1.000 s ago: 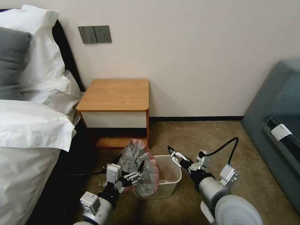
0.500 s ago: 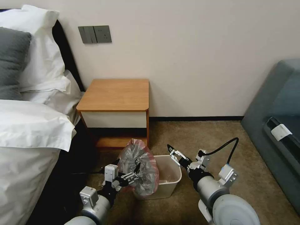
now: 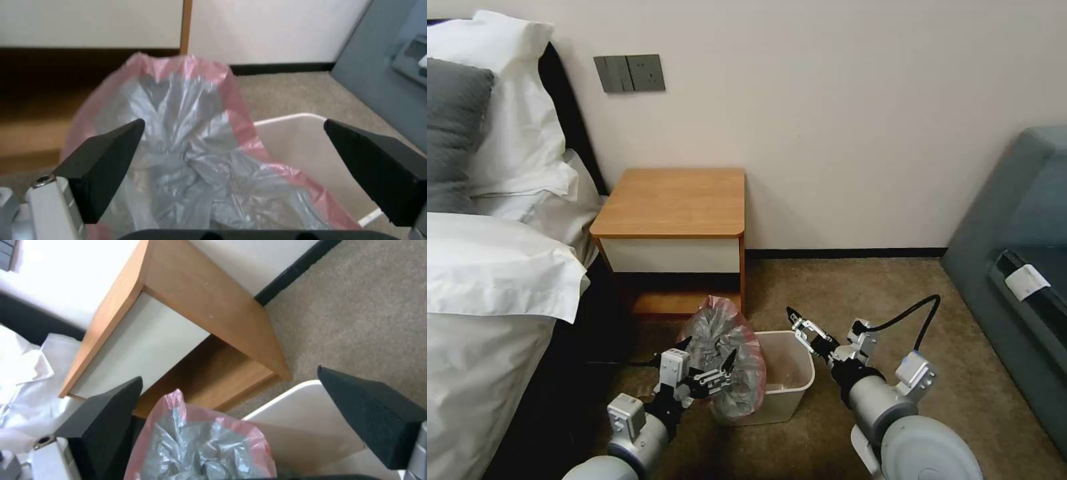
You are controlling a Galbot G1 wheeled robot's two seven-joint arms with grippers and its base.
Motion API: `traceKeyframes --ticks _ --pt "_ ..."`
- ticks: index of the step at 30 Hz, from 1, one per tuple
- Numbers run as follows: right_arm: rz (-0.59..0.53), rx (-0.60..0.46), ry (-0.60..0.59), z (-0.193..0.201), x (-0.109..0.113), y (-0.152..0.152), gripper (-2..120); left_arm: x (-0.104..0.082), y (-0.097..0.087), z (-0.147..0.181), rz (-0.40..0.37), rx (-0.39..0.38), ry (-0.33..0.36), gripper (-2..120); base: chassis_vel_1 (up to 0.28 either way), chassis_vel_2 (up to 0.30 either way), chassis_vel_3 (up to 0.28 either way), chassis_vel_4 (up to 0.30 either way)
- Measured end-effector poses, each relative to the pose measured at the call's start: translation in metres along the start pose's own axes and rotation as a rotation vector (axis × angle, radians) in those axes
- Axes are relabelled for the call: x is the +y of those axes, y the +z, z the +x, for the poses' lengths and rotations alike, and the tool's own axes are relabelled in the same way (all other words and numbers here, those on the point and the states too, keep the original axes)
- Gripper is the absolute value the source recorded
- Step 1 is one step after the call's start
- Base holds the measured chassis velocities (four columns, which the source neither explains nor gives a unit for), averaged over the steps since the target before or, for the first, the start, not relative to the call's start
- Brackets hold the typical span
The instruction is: Pick up the garbage bag from the table and place it over the trash can.
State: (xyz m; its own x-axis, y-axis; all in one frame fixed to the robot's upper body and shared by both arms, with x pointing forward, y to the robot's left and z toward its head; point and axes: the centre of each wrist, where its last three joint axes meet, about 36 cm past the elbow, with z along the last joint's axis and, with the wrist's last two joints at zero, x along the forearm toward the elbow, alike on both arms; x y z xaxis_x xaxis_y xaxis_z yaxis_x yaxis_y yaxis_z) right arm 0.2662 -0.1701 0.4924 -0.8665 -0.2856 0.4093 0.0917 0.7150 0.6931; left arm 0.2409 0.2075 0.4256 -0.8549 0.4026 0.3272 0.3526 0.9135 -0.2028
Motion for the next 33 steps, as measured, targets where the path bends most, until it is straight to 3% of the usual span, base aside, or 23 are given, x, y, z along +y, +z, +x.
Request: traceKeyframes --ticks 10,19,28,33 --pt "-0.003 -0.009 0.012 -0.002 -0.002 0.0 100 0.004 0.016 -0.014 0.013 0.078 -0.112 100 0.0 0.0 0.0 0.0" --pt "0.003 -0.012 0.027 -0.006 -0.004 0.002 100 0.006 0.026 -0.02 0.011 0.096 -0.136 100 0.0 0.0 0.0 0.0" --pt "0.018 -0.011 0.057 -0.008 -0.011 0.008 100 0.008 0.034 -0.029 0.015 0.108 -0.219 100 0.0 0.0 0.0 0.0" --pt "0.021 -0.013 0.057 -0.009 -0.011 0.007 100 0.008 0.035 -0.03 0.021 0.113 -0.218 100 0.0 0.0 0.0 0.0"
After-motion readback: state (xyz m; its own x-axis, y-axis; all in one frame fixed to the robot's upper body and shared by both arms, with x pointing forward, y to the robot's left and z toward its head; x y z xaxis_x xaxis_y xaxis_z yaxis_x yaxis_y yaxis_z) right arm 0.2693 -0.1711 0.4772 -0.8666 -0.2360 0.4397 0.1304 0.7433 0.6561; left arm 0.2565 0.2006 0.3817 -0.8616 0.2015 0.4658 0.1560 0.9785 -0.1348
